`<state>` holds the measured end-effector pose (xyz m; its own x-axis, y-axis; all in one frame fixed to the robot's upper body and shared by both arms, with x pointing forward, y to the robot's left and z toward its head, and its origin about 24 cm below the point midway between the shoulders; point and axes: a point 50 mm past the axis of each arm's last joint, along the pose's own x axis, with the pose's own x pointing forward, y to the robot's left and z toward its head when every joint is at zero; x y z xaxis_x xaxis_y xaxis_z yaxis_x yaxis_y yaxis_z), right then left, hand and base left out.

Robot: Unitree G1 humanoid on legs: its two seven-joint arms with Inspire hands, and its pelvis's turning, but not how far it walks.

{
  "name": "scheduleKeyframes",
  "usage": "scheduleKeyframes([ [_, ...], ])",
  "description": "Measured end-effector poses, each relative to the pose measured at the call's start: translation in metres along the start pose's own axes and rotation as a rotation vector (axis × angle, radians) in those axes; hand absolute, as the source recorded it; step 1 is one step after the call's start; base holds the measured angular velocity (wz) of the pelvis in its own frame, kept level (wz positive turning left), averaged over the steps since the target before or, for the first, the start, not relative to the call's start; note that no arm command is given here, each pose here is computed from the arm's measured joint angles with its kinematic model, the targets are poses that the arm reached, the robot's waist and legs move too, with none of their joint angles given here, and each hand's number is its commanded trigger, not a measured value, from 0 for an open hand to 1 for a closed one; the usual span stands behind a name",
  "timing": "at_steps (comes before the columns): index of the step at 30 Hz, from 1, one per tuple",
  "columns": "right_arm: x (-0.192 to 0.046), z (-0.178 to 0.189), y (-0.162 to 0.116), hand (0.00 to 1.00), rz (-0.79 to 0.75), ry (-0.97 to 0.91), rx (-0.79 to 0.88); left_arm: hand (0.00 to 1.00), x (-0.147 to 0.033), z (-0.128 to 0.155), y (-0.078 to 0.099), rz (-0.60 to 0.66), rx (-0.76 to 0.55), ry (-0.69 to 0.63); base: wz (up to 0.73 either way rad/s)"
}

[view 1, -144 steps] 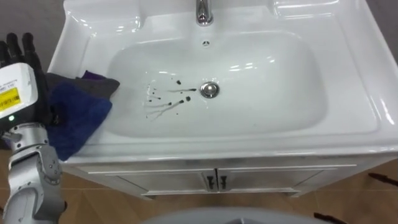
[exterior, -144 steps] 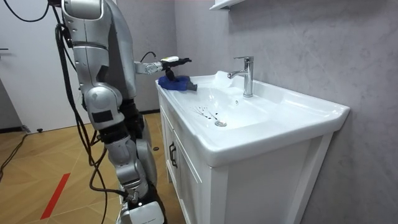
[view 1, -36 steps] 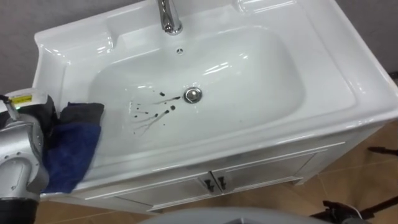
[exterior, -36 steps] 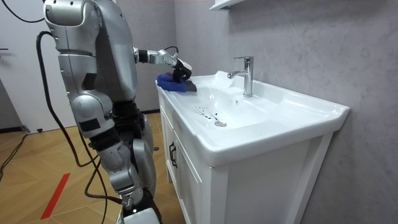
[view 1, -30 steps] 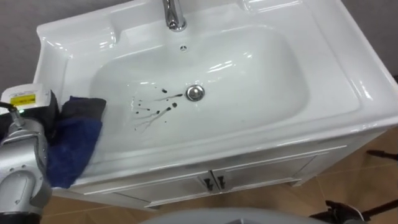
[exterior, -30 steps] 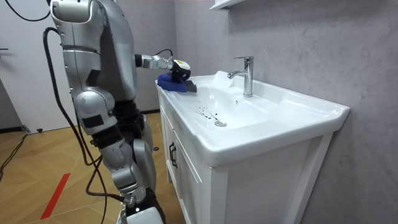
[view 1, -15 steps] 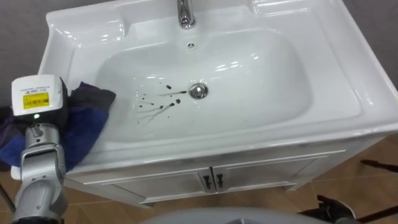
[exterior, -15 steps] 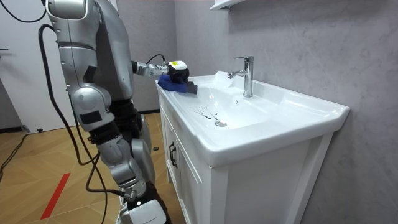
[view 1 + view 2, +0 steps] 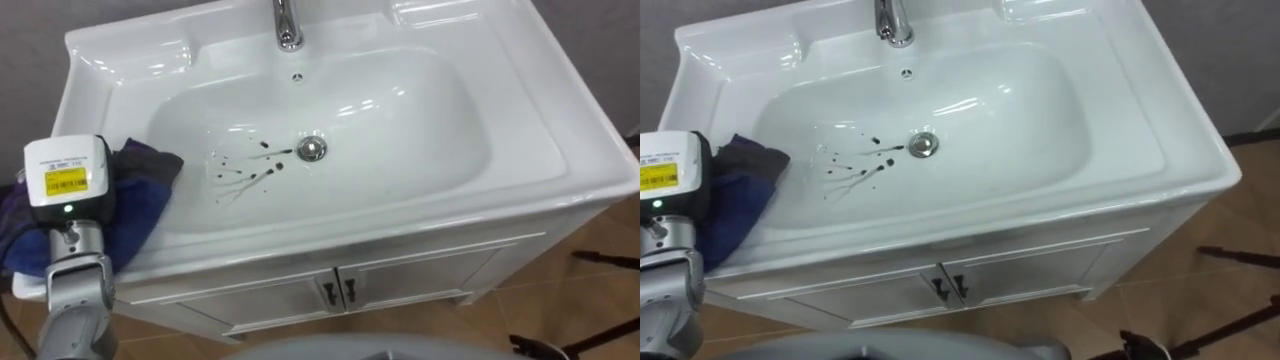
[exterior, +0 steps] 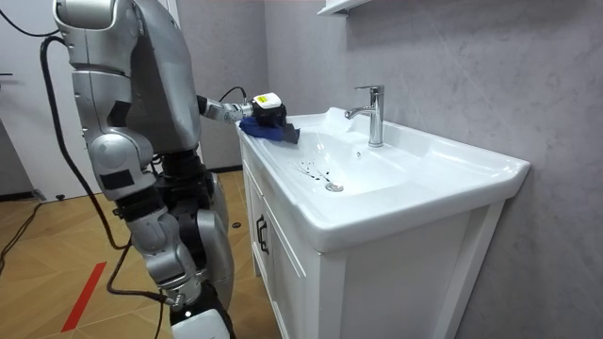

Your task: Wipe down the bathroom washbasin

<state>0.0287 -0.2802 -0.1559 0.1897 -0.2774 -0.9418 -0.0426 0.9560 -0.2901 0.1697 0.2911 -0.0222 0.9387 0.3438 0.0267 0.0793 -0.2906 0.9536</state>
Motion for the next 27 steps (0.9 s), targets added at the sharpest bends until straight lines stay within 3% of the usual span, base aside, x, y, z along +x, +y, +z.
scheduleKeyframes([
  [16, 0.0, -0.004, 0.011, 0.0, 0.024, 0.04, -0.033, 1.0, -0.002, 0.01, 0.002, 0.059, -0.017, -0.008, -0.04],
  [23, 0.0, -0.002, 0.014, 0.0, 0.034, 0.035, -0.055, 1.0, 0.006, 0.038, 0.01, 0.091, -0.1, -0.063, -0.01],
  [27, 0.0, -0.002, 0.019, 0.0, 0.037, 0.033, -0.065, 1.0, -0.001, 0.061, 0.005, 0.04, -0.182, -0.14, -0.04],
])
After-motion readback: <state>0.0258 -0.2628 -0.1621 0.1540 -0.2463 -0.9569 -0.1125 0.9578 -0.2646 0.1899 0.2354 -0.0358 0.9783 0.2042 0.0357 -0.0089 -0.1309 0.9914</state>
